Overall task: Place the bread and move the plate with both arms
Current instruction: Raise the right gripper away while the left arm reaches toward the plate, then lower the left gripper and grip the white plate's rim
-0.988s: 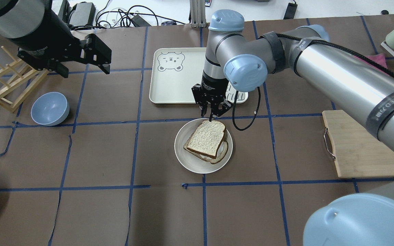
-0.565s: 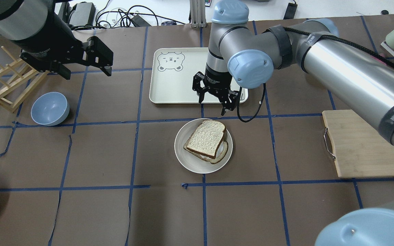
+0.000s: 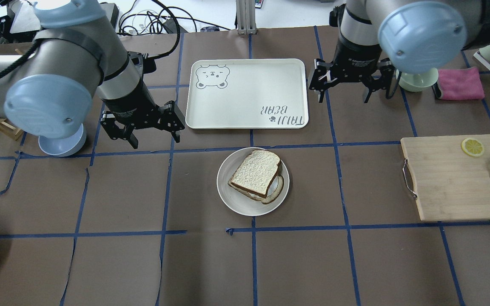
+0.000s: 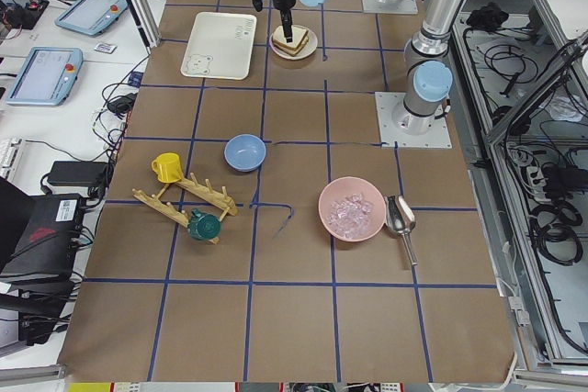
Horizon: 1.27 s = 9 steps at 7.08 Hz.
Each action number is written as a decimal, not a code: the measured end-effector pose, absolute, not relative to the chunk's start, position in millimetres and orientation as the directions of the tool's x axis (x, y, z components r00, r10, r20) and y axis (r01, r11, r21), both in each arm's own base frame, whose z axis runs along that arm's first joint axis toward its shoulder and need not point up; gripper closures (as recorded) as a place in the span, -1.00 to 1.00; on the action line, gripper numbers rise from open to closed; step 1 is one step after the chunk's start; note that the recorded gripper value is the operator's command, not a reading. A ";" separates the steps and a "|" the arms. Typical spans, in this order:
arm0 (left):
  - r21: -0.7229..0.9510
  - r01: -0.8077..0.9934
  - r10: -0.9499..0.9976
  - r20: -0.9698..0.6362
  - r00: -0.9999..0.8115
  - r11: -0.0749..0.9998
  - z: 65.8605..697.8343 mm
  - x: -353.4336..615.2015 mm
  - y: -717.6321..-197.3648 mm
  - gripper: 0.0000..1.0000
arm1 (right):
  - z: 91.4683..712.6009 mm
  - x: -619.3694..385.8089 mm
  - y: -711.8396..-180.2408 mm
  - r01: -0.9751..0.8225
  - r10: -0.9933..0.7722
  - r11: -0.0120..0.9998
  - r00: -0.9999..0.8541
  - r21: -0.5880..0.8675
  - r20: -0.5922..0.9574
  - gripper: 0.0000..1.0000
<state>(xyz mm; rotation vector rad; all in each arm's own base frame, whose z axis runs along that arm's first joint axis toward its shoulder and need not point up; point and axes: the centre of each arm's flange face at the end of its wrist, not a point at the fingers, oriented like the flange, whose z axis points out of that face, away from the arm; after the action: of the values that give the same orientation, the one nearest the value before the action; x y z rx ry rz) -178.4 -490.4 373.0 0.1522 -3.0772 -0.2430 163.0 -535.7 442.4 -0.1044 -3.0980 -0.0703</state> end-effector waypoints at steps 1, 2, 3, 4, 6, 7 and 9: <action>0.178 -0.114 -0.122 0.031 -0.992 0.977 346.6 -194.8 -499.3 -1.00 | 456.8 154.0 -529.8 0.063 0.061 0.998 -0.997 0.026 0.055 -1.00; 0.175 -0.134 -0.139 0.022 -0.990 0.976 319.1 -214.7 -505.7 -1.00 | 466.5 150.9 -525.3 0.061 0.060 0.998 -0.997 0.012 0.057 -1.00; 0.157 -0.166 -0.170 0.016 -0.985 0.974 288.4 -233.5 -507.0 -1.00 | 474.0 149.6 -519.9 0.060 0.060 0.998 -0.997 0.000 0.057 -1.00; 0.143 -0.199 -0.203 0.013 -0.979 0.969 258.7 -244.5 -502.6 -1.00 | 480.5 149.8 -514.8 0.058 0.059 0.998 -0.997 -0.012 0.055 -1.00; 0.155 -0.241 -0.244 0.000 -0.970 0.958 219.0 -248.4 -485.1 -1.00 | 489.4 152.8 -508.3 0.058 0.058 0.998 -0.998 -0.025 0.021 -1.00; 0.169 -0.263 -0.265 -0.008 -0.964 0.950 209.4 -248.0 -478.2 -0.97 | 491.5 154.5 -506.6 0.058 0.058 0.998 -0.998 -0.028 0.003 -1.00; 0.191 -0.268 -0.273 -0.001 -0.962 0.944 197.3 -250.5 -465.6 -0.74 | 492.2 154.3 -506.2 0.059 0.059 0.998 -0.998 -0.029 -0.003 -1.00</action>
<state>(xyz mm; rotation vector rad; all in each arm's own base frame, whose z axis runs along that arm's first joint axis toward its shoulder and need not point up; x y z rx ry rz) -250.5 -465.6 197.3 0.4272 -3.0723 -0.2964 154.3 -506.2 492.2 -0.0930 -3.1416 0.0460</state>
